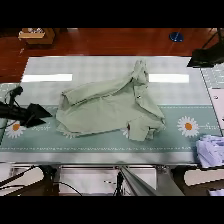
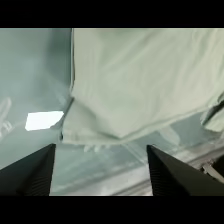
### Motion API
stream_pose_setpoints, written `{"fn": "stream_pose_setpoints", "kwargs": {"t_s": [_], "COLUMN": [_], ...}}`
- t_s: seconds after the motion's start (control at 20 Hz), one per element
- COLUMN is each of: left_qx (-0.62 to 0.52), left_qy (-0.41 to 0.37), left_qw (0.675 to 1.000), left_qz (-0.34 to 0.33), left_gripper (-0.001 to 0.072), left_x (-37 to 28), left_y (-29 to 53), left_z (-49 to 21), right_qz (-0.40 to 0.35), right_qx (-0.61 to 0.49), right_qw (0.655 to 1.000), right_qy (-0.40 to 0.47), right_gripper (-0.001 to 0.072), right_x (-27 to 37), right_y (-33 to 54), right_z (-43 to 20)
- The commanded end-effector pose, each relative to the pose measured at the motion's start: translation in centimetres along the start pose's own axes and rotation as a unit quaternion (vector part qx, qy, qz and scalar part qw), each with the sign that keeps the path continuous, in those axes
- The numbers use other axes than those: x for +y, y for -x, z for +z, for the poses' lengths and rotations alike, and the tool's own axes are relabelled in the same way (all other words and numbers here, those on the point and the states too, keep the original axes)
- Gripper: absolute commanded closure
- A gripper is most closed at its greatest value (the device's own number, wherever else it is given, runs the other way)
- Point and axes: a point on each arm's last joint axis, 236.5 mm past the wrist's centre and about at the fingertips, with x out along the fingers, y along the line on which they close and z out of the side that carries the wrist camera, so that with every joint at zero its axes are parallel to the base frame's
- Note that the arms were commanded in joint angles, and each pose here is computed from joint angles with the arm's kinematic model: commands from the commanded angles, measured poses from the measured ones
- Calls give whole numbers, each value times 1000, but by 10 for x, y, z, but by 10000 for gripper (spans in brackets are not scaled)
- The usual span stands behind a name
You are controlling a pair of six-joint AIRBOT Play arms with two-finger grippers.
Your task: Fold the shirts.
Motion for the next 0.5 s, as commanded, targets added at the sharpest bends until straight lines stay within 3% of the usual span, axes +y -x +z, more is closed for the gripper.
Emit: {"fn": "stream_pose_setpoints", "kwargs": {"t_s": [0.0, 0.45], "left_qx": [53, 7], "left_qy": [34, 59], "left_qw": [998, 998], "left_qz": [-19, 7], "left_gripper": [-1, 16], "left_x": [9, 37], "left_y": [-27, -48], "left_z": [-44, -26], "right_qz": [39, 54], "right_qx": [17, 37], "right_qw": [998, 997], "right_qy": [-38, -44], "right_gripper": [329, 329], "right_x": [-9, -8], "right_y": [1, -15], "right_z": [-22, -36]}}
